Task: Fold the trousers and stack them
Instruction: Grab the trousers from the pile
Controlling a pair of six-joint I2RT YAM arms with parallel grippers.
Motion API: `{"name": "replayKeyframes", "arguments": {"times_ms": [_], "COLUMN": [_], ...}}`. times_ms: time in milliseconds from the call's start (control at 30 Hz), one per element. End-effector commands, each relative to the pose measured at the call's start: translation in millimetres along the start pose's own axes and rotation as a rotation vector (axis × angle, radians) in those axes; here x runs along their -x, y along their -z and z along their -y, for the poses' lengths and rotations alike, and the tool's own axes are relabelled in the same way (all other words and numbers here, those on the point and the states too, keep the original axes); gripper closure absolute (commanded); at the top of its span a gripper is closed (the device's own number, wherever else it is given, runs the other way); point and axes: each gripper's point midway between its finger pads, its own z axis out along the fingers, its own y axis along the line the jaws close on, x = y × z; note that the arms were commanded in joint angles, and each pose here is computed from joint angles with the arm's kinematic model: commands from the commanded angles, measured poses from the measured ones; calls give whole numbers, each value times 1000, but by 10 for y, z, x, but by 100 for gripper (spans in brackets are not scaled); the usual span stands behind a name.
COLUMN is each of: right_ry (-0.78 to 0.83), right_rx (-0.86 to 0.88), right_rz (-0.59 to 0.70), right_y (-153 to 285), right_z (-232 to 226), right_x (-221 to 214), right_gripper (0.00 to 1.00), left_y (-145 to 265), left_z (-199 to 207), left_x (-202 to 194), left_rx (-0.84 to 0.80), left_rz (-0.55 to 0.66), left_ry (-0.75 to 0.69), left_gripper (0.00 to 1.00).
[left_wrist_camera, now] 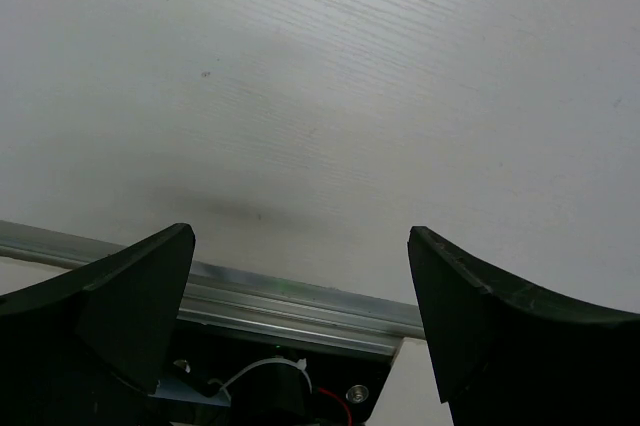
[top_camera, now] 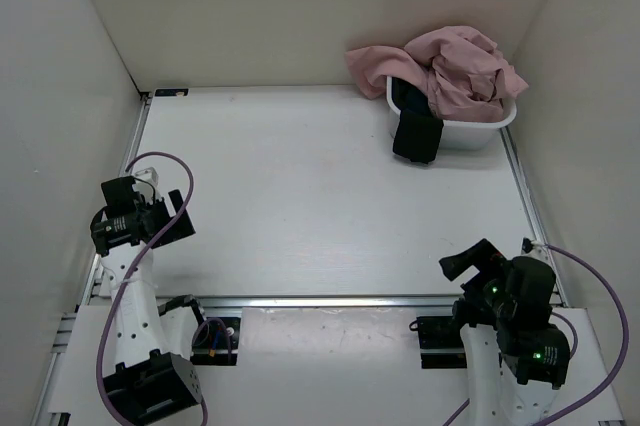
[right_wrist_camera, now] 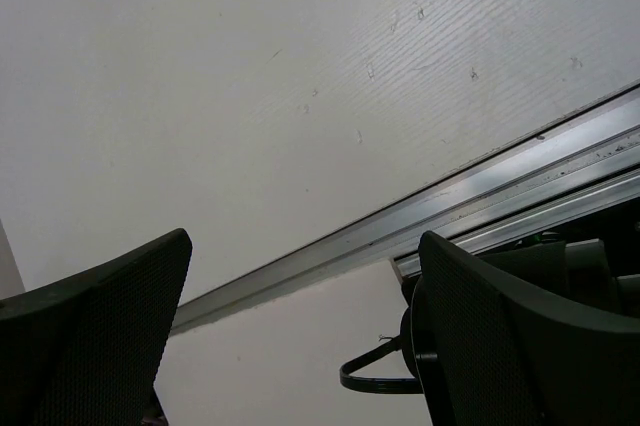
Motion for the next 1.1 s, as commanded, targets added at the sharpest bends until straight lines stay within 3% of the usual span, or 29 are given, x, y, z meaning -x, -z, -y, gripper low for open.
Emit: {"name": "replayKeyframes", "arguments": {"times_ms": [0,133,233,267,367,400,467,533,600,700,733,800,900,1067], "right_ry": [34,163,241,265,312,332,340,354,371,381,373,370,381,387], "right_rx": [-90,-25,-67,-83,-48,-4,-64,-83,-173,-250,-290,-281,-301,-237], "right_rz": [-118,-54,-8,-10,50,96,78,173,142,247,217,266,231,253], "right_y": [48,197,149,77,-149,-229,-555,-580,-1115,-1388,-1719,-1910,-2700,-3395], "right_z": [218,-15,-142,-344,-786,-988,-1102,-1356,-1411,-1511,-1437,-1570,-1546,-1637], "right_x": [-250,40,422,743,1369,1604,1952,2457,2808,3285,3323,3568,3718,3786], "right_gripper": [1,1,1,1,1,1,1,1,1,1,1,1,1,1], "left_y": [23,-5,90,267,425,609,650,705,666,595,577,499,262,45], "left_z": [43,66,15,-19,-64,-39,-11,77,201,328,351,359,279,216], "left_x": [2,20,315,738,1161,1399,1539,1656,1717,1756,1756,1759,1714,1659], "left_rx": [-22,-38,-1,33,71,71,59,13,-60,-139,-154,-165,-138,-120], "left_rz": [15,-6,53,127,168,230,241,277,302,323,324,316,257,191], "left_ry": [-3,1,-8,-16,-18,-24,-27,-37,-52,-69,-72,-72,-55,-39], "left_gripper": [0,0,0,0,0,0,0,0,0,0,0,0,0,0]}}
